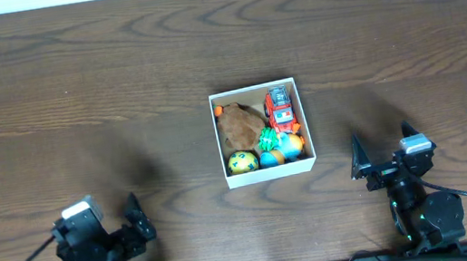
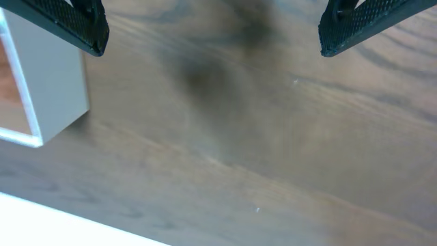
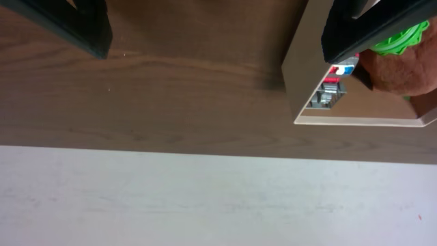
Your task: Pack container
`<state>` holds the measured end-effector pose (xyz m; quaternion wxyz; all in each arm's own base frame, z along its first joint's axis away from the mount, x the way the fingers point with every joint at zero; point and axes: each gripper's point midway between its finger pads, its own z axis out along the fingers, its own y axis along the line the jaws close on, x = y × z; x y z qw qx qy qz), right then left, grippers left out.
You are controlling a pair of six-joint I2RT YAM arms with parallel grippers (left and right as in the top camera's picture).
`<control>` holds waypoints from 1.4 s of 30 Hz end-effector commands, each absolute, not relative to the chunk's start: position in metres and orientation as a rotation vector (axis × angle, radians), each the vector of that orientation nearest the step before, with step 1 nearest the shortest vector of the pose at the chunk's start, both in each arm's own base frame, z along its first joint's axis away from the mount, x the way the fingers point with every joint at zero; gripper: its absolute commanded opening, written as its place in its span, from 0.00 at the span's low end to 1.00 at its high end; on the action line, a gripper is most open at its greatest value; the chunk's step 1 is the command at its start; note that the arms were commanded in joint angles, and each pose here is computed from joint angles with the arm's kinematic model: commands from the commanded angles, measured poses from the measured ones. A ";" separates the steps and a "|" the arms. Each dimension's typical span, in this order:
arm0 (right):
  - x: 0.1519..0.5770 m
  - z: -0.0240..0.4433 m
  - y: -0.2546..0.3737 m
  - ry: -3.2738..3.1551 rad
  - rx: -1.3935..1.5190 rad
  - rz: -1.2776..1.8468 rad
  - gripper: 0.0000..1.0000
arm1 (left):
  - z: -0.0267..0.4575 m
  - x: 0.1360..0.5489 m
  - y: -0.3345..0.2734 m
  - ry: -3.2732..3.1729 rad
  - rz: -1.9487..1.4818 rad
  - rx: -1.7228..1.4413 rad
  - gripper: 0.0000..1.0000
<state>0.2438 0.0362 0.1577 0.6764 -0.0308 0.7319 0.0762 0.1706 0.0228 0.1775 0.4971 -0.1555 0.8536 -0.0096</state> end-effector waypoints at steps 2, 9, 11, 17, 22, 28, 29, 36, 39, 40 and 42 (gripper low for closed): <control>0.244 0.157 0.032 1.646 -0.041 0.169 0.99 | 0.147 0.171 0.028 2.063 -0.001 -0.410 0.98; 0.244 0.157 0.032 1.646 -0.041 0.169 0.99 | 0.142 0.203 0.029 1.914 -0.022 -0.392 0.98; 0.244 0.157 0.032 1.646 -0.041 0.169 0.99 | 0.145 0.216 0.028 1.842 -0.033 -0.381 0.98; 0.244 0.157 0.032 1.646 -0.041 0.169 0.99 | 0.144 0.237 0.028 1.703 -0.060 -0.371 0.98; 0.244 0.157 0.032 1.646 -0.041 0.169 0.99 | 0.139 0.239 0.028 1.702 -0.053 -0.361 0.98; 0.244 0.157 0.032 1.646 -0.041 0.169 0.99 | 0.139 0.239 0.028 1.701 -0.053 -0.362 0.98; 0.244 0.157 0.032 1.646 -0.041 0.169 0.99 | 0.139 0.239 0.028 1.701 -0.053 -0.362 0.98; 0.244 0.157 0.032 1.646 -0.041 0.169 0.99 | 0.139 0.239 0.028 1.701 -0.053 -0.362 0.98; 0.244 0.157 0.032 1.646 -0.041 0.169 0.99 | 0.139 0.239 0.030 1.698 -0.044 -0.369 0.98; 0.244 0.157 0.032 1.646 -0.041 0.169 0.99 | 0.141 0.239 0.031 1.689 -0.040 -0.374 0.98; 0.244 0.157 0.032 1.646 -0.041 0.169 0.99 | 0.150 0.242 0.030 1.636 -0.058 -0.366 0.98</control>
